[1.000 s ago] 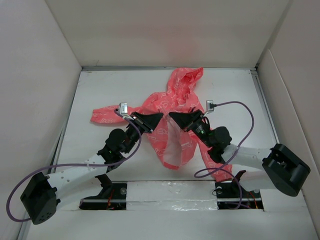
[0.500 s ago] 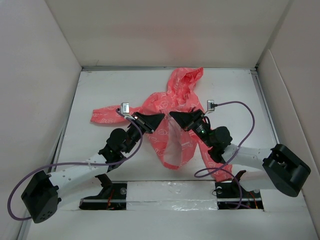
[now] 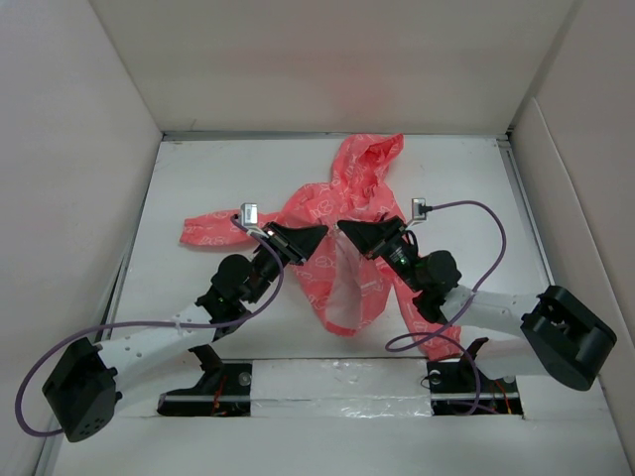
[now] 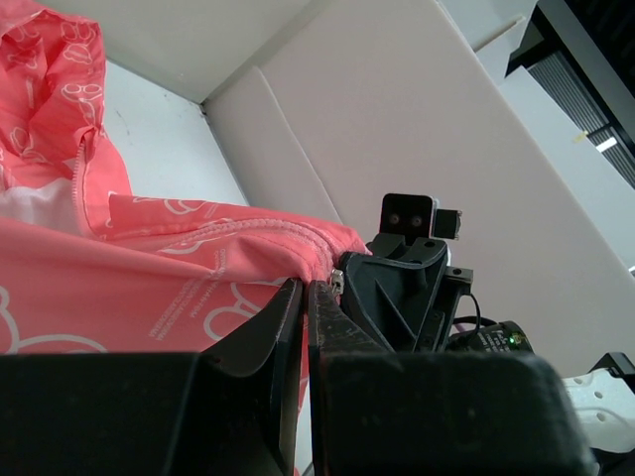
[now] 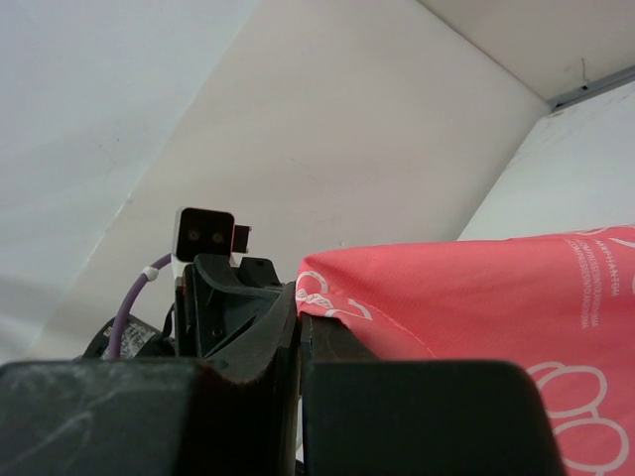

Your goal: Zip up the jacket

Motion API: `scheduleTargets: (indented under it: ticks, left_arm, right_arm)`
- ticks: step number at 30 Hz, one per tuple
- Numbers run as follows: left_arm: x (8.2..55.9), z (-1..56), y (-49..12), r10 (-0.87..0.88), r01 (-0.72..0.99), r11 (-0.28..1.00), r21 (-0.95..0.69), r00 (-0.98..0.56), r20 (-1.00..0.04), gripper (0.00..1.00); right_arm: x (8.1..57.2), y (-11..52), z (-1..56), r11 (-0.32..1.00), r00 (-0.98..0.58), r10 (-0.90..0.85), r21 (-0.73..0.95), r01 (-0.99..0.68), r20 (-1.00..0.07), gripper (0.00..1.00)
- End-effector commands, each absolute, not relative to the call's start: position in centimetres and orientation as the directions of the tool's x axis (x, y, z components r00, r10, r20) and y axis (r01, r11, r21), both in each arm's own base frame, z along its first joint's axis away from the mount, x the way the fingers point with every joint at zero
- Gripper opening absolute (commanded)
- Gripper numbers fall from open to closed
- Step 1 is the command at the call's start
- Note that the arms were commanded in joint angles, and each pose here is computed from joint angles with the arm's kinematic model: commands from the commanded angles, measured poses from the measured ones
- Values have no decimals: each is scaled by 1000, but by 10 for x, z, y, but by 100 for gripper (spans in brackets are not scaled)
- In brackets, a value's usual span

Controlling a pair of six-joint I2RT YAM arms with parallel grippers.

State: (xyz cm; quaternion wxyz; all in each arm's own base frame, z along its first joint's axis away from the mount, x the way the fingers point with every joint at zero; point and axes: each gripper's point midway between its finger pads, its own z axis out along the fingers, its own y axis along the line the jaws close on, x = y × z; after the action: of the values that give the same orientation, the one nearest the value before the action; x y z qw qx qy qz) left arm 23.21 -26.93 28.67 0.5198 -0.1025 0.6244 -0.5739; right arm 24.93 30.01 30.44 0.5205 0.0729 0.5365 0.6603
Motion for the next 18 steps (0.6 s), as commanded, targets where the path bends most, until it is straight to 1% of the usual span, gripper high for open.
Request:
scheduleTargets:
  ticks: [1,8,13,18]
  left_arm:
    - [221,314,-273,-739,548,230,-804,-439,-511,0]
    - [218,314,-277,-724,556,227,-799,-452,-520,0]
    - [216,316,-283,-701,571,224,-790,-469,-538,0]
    - [218,307,-288,-669,562,262,-785,-481,-567,0]
  right_arm:
    - [203,246,414,-109,-283,917,507,-855,-281,0]
    - [202,243,418,-105,-271,921,492,-864,-280,0]
    - [204,245,417,-120,-290,915,497,-859,-281,0]
    - [201,246,421,-140,-307,910,489,-861,-279,0]
